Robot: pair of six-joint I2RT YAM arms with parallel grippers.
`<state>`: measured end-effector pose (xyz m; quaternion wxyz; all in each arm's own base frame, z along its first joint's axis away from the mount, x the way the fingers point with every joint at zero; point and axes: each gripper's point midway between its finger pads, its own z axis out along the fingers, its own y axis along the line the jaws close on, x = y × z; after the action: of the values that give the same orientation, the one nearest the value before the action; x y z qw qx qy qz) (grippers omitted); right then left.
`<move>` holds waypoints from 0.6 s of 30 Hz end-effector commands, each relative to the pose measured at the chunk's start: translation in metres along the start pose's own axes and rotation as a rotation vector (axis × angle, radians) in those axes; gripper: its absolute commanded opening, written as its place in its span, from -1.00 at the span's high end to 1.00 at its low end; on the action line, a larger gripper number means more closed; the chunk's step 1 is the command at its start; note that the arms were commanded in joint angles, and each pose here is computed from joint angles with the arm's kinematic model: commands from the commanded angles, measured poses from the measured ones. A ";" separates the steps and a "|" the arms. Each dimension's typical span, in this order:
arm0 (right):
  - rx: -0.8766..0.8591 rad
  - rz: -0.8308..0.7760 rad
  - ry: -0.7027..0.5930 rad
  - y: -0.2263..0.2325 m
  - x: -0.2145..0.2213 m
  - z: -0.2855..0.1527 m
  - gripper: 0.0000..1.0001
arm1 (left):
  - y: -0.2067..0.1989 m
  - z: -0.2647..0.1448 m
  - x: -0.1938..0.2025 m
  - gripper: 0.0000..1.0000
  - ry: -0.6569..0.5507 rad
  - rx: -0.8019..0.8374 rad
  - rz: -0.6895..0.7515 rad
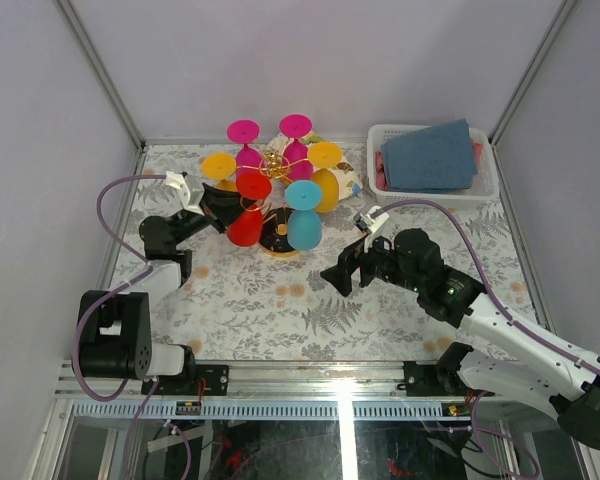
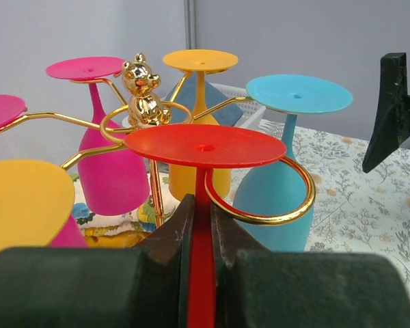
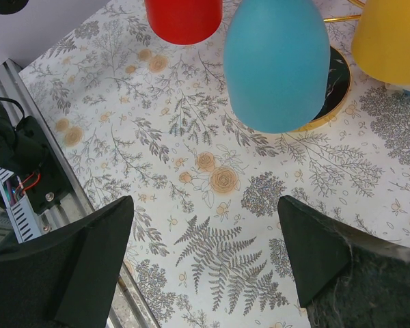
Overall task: Place the wine glass upside down on the wine glass rack
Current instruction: Turn the wine glass upside down at the wine rack.
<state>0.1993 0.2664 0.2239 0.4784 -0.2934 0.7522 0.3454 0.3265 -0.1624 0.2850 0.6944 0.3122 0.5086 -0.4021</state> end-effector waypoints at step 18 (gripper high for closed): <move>-0.033 0.007 -0.049 0.007 -0.017 0.005 -0.89 | -0.023 -0.007 0.020 0.70 0.083 0.141 -0.017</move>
<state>0.2006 0.2684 0.2171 0.4693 -0.2930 0.7590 0.3432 0.3162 -0.1682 0.2819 0.6787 0.3524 0.4994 -0.4072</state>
